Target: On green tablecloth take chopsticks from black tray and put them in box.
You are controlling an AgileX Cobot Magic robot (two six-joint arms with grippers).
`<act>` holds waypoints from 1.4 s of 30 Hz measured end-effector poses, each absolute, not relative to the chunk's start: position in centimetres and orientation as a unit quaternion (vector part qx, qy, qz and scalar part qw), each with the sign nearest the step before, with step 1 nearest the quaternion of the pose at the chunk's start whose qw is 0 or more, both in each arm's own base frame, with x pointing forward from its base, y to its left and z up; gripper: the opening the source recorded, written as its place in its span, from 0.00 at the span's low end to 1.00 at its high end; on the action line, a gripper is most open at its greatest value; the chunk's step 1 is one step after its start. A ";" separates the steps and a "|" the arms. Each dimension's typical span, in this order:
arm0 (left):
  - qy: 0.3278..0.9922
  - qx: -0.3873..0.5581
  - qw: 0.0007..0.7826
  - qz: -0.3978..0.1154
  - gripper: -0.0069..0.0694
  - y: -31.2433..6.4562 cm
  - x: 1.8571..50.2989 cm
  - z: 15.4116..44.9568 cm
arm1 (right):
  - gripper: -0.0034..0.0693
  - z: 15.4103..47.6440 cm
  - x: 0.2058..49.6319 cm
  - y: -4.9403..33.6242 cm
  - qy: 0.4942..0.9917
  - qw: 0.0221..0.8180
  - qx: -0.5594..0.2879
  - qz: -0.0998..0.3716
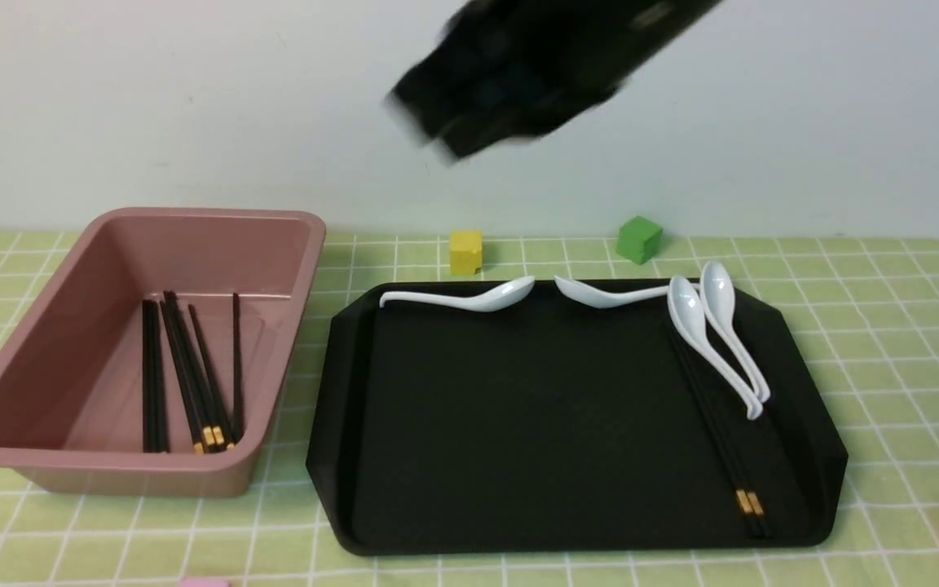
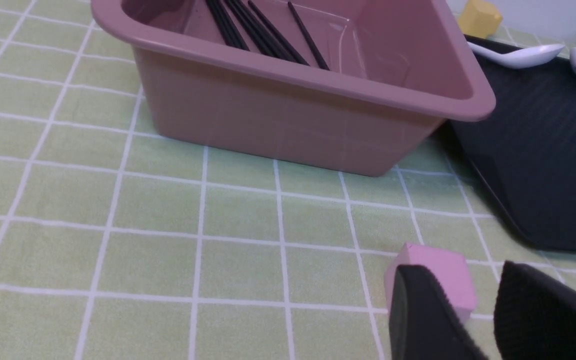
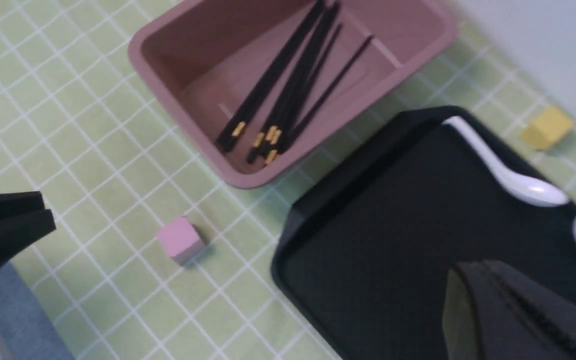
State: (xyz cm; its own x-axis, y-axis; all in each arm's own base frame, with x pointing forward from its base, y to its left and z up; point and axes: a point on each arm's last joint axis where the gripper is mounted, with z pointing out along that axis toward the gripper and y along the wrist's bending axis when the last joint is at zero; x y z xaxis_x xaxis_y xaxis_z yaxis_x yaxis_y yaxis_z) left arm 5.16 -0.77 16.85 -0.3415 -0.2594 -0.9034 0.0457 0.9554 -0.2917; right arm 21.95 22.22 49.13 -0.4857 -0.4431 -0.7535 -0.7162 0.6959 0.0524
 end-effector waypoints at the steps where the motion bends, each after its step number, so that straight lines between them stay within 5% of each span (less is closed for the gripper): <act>1: 0.808 -0.066 0.570 -0.134 0.40 -0.8 5.2 16.9 | 0.03 49.7 21.0 21.0 0.842 0.380 -0.339 0.177; 6: 0.808 -0.066 0.570 -0.134 0.40 -0.8 5.2 16.9 | 0.04 48.7 15.8 15.3 0.849 0.384 -0.324 0.161; 11: 0.808 -0.066 0.570 -0.134 0.40 -0.8 5.2 16.9 | 0.04 41.7 10.7 10.3 0.819 0.452 -0.291 0.201; 14: 0.808 -0.066 0.570 -0.134 0.40 -0.8 5.2 16.9 | 0.04 36.8 8.6 8.2 0.778 0.514 -0.242 0.268; 19: 0.808 -0.066 0.570 -0.134 0.40 -0.8 5.2 16.9 | 0.04 33.4 7.9 7.2 0.760 0.549 -0.224 0.265; 42: 0.808 -0.066 0.570 -0.134 0.40 -0.8 5.2 16.9 | 0.07 33.1 8.0 7.3 0.750 0.564 -0.227 0.262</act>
State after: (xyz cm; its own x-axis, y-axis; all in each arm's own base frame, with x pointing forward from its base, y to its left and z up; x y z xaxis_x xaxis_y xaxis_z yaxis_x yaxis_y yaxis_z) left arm 5.16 -0.77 16.85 -0.3415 -0.2594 -0.9034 0.0457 0.9554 -0.2917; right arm 7.98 7.26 33.14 -0.2609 -0.0457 -0.9643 -0.6362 0.7595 0.1361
